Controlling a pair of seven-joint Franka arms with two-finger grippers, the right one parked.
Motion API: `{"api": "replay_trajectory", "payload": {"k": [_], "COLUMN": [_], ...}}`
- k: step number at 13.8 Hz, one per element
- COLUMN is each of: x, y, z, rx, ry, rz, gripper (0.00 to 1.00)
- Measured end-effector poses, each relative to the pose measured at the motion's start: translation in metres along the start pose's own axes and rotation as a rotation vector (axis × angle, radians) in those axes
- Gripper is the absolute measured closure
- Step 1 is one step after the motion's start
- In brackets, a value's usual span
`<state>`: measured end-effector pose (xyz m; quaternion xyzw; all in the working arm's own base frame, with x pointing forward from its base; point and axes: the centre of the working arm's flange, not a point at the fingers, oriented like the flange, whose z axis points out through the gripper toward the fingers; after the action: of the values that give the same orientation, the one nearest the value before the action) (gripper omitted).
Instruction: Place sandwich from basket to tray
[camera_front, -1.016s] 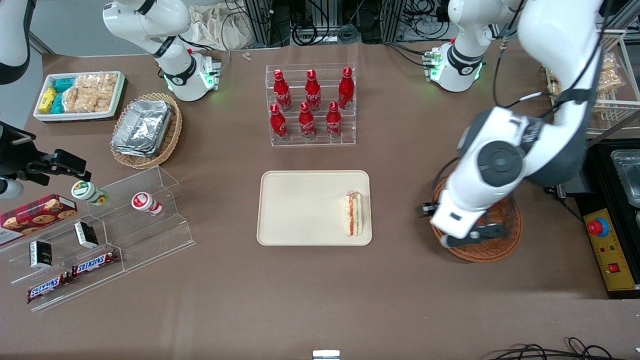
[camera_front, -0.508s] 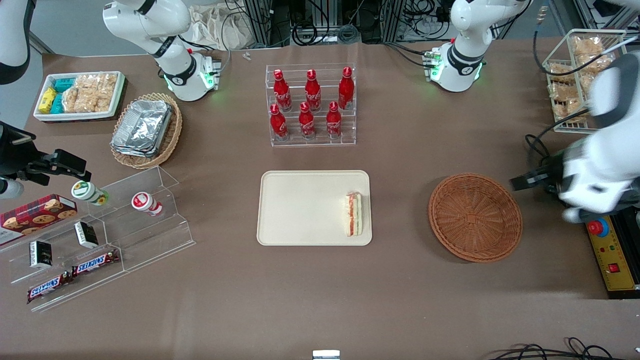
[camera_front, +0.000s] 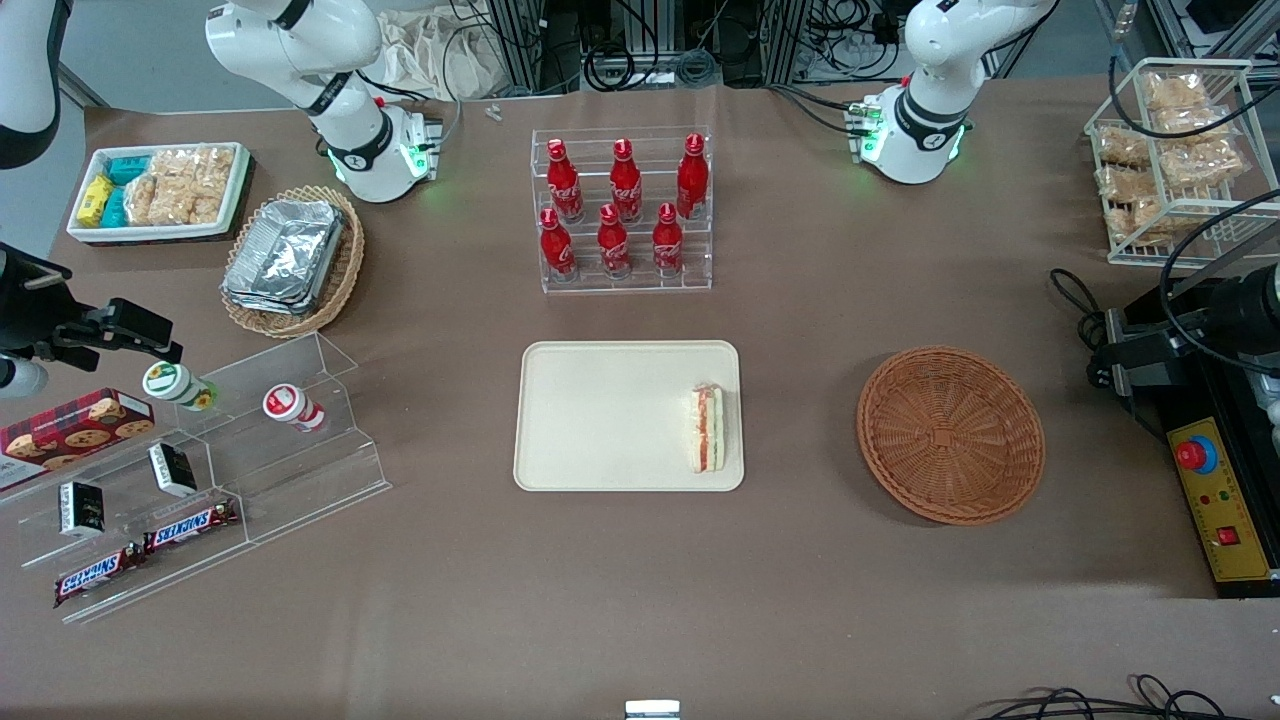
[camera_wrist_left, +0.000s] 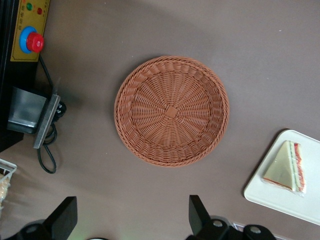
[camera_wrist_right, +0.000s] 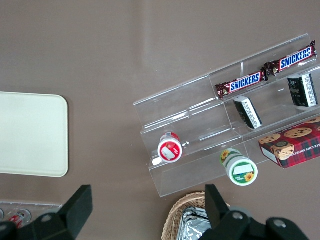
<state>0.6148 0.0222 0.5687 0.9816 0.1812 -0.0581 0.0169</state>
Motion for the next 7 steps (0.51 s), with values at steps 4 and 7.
{"api": "replay_trajectory", "payload": {"k": [4,7], "x": [-0.005,-0.020], "y": [0.029,0.055], "z": [0.006,0.014], "rx": [0.035,0.040], "ry": [0.024,0.102], "rz": [0.021,0.061], "gripper": [0.00,0.00]}}
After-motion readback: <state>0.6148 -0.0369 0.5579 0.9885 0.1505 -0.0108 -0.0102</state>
